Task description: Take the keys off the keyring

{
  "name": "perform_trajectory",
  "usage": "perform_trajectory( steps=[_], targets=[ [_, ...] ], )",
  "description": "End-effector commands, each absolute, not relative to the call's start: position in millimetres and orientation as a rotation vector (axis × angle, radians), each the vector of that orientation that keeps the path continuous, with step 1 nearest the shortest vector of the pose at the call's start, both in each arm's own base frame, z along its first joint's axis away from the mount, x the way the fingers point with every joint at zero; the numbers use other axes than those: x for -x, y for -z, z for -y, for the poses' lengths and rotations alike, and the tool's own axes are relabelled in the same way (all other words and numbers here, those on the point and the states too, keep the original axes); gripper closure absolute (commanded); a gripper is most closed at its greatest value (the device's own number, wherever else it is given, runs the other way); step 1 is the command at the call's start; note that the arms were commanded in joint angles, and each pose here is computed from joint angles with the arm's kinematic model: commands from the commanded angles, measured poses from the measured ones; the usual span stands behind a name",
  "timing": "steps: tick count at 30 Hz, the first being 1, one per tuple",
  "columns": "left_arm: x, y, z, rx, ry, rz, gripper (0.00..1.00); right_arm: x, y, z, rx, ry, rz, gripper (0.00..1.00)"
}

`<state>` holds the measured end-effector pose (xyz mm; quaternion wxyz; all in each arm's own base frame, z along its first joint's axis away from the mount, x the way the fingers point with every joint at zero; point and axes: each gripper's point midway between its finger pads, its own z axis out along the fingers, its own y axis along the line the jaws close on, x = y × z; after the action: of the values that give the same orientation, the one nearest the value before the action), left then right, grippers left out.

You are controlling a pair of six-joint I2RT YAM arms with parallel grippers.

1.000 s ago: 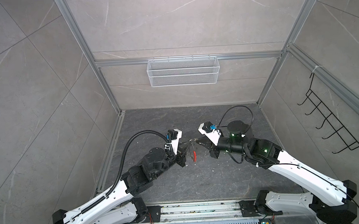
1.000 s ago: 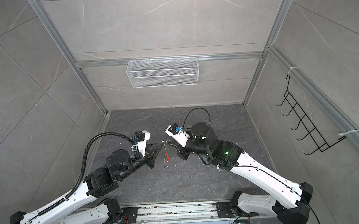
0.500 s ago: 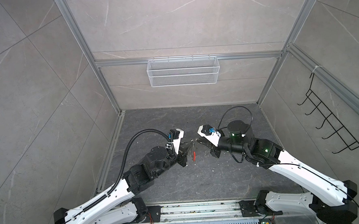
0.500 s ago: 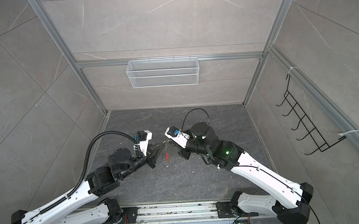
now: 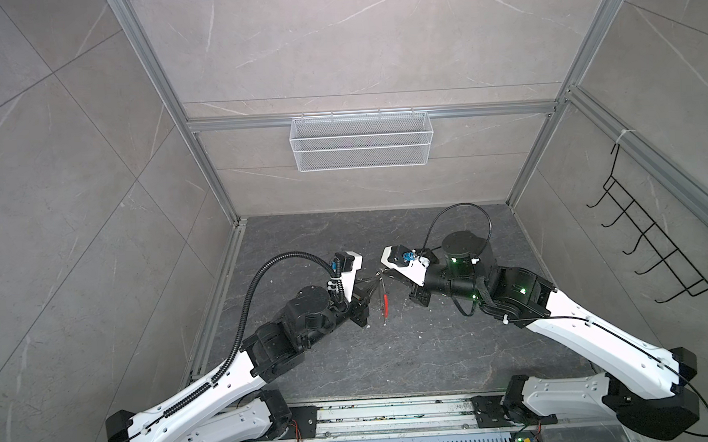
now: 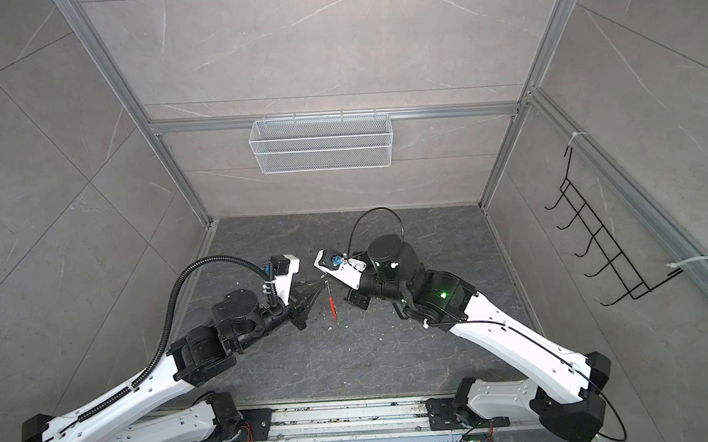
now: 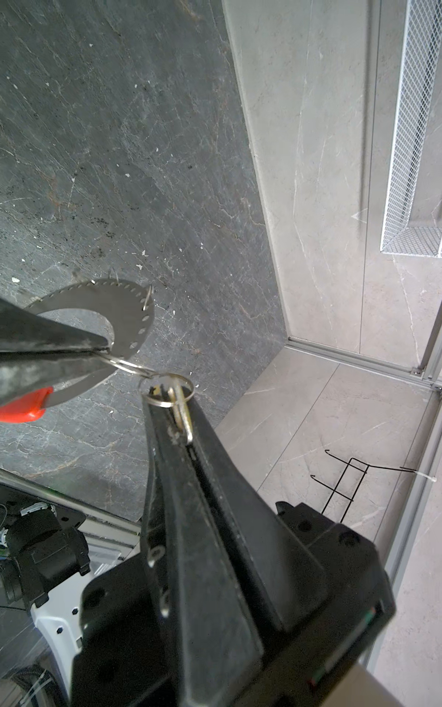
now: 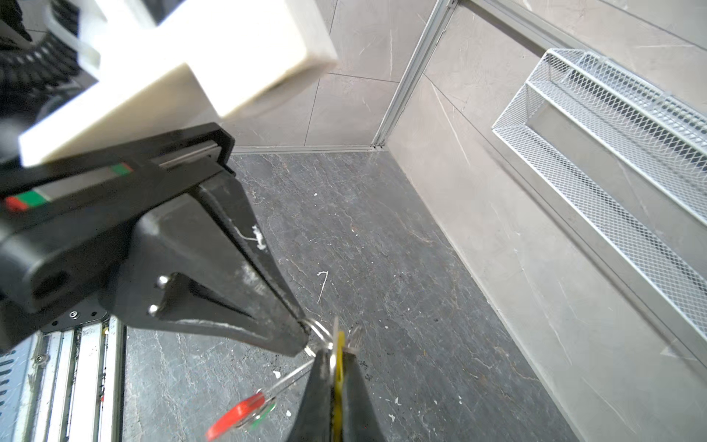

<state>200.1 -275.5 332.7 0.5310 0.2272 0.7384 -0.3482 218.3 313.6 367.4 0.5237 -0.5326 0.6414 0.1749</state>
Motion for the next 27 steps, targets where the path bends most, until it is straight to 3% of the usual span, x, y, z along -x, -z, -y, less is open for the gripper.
perform_trajectory(
  steps=[1, 21, 27],
  targets=[
    [-202.2, -280.4, 265.6, -0.591, 0.698, -1.952, 1.0, -214.3, -445.4, -314.7, 1.16, -0.433, -1.326, 1.0],
    [-198.1, -304.6, 247.9, -0.53, 0.725, -1.839, 1.0, -210.3, -438.0, -319.8, 1.165, -0.389, -1.348, 1.0],
    [-191.4, -311.8, 242.3, -0.543, 0.744, -1.787, 0.79, -210.3, -434.9, -317.9, 1.138, -0.392, -1.367, 1.0]
  ],
)
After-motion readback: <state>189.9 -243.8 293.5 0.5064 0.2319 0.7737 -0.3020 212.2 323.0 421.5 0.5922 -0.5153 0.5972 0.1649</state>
